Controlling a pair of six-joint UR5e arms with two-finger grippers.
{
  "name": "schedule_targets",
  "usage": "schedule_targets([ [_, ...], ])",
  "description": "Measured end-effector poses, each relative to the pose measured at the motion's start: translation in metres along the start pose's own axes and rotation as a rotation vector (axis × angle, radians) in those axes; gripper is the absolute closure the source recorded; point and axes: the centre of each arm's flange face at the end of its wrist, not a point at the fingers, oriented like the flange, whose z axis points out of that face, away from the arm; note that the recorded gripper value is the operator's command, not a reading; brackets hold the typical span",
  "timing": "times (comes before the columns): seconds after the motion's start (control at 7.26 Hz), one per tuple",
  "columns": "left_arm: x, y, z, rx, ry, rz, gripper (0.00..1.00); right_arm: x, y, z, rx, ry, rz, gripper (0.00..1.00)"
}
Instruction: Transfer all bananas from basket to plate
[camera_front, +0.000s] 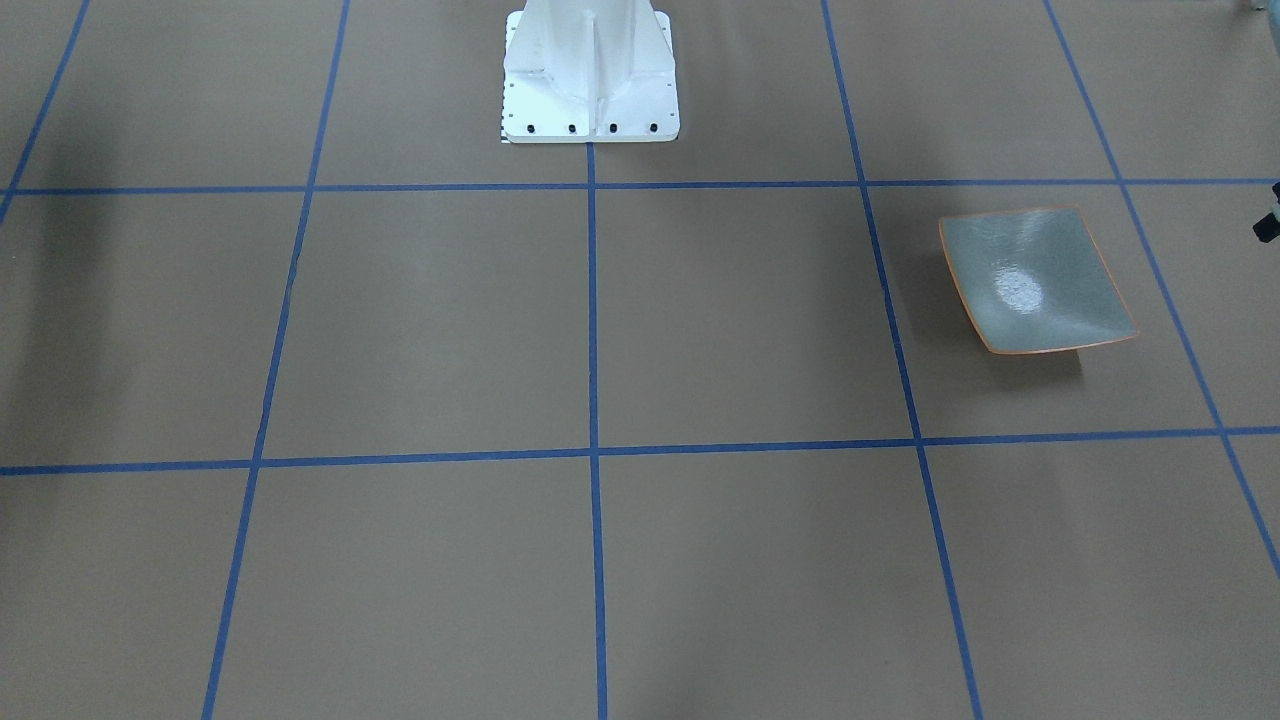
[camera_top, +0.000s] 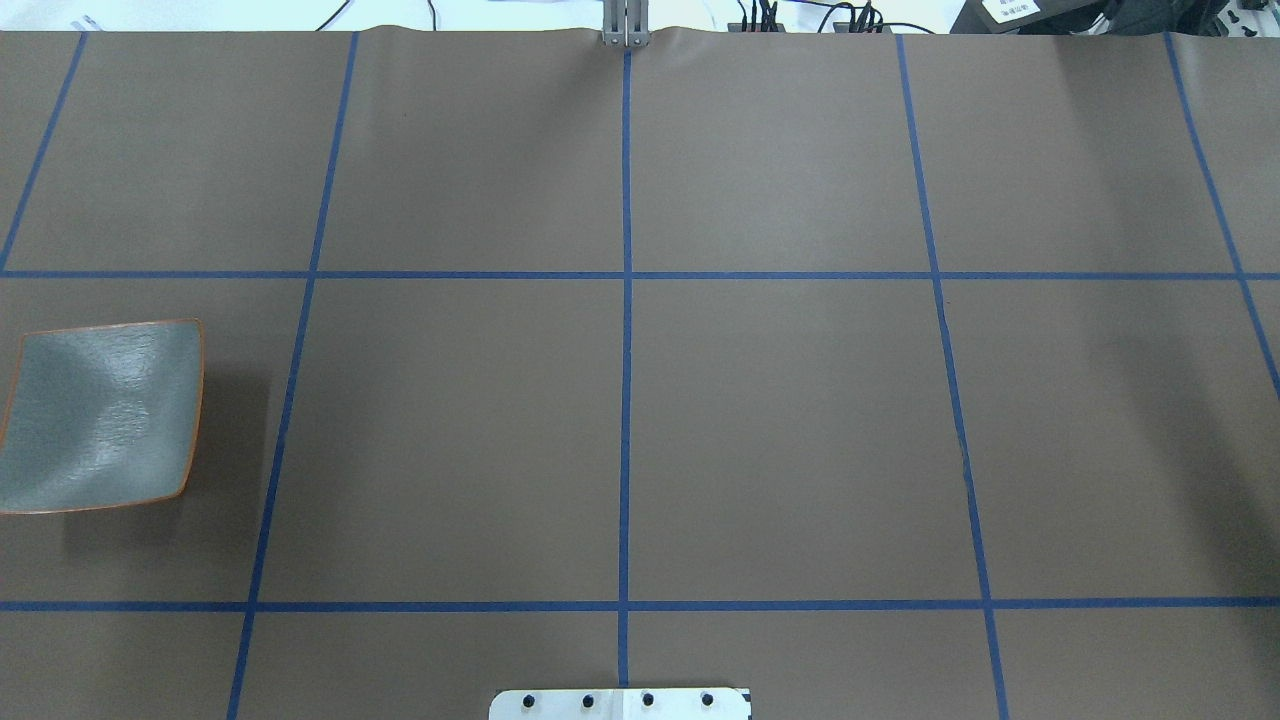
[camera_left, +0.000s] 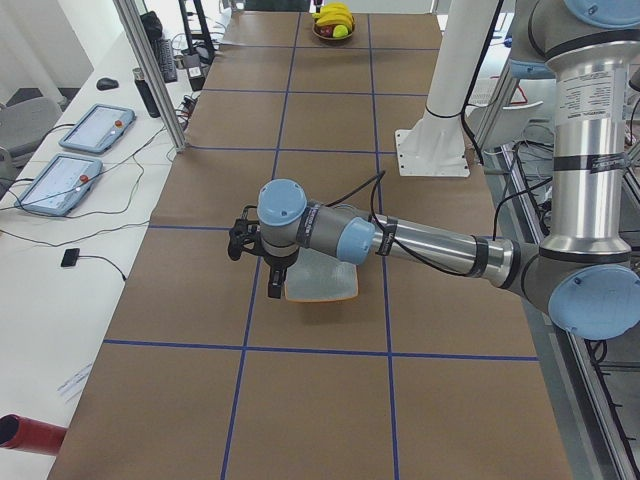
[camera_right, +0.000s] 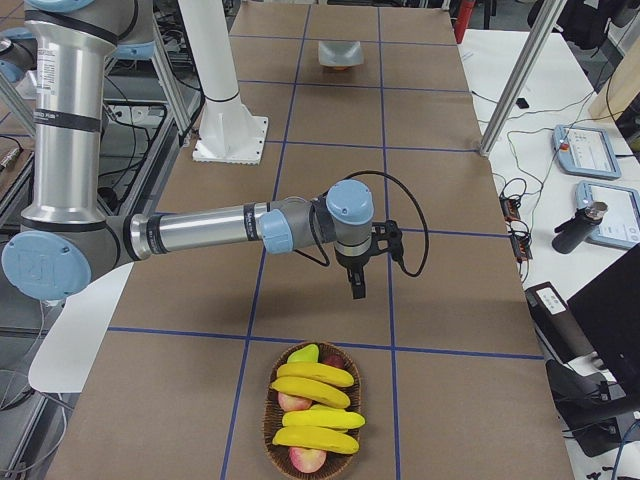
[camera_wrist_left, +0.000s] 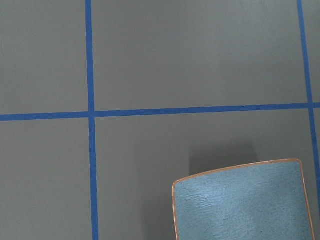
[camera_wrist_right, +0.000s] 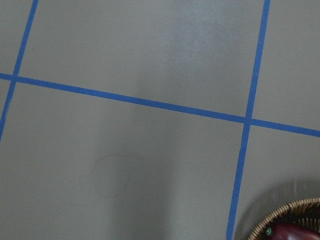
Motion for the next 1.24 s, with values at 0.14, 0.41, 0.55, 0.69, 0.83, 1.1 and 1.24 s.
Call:
schedule_targets([
  [0.14,0.002,0.003,-0.002,0.008,0.002,0.011,0.0,-0.001,0.0,-0.001,0.001,-0.001,-0.001,0.0],
  [0.41,0.0,0.021,-0.003,0.022,0.007,0.031,0.0,-0.001,0.0,-0.001,0.001,-0.004,-0.001,0.0],
  [0.55,-0.004,0.028,-0.001,0.022,0.007,0.032,0.0,0.0,0.001,0.0,-0.001,-0.004,0.001,0.0],
  [0.69,-0.007,0.033,0.0,0.021,0.006,0.031,0.0,0.0,0.001,0.001,-0.002,-0.004,0.002,0.0],
  [0.83,-0.008,0.035,0.001,0.021,0.006,0.03,0.0,0.001,0.002,0.001,-0.004,-0.002,0.004,0.0],
  [1.1,-0.007,0.035,0.0,0.022,0.006,0.031,0.0,0.005,0.005,0.003,-0.009,0.002,0.008,0.0],
  [1.24,-0.007,0.035,0.0,0.023,0.006,0.03,0.0,0.006,0.008,0.004,-0.011,0.004,0.011,0.0],
])
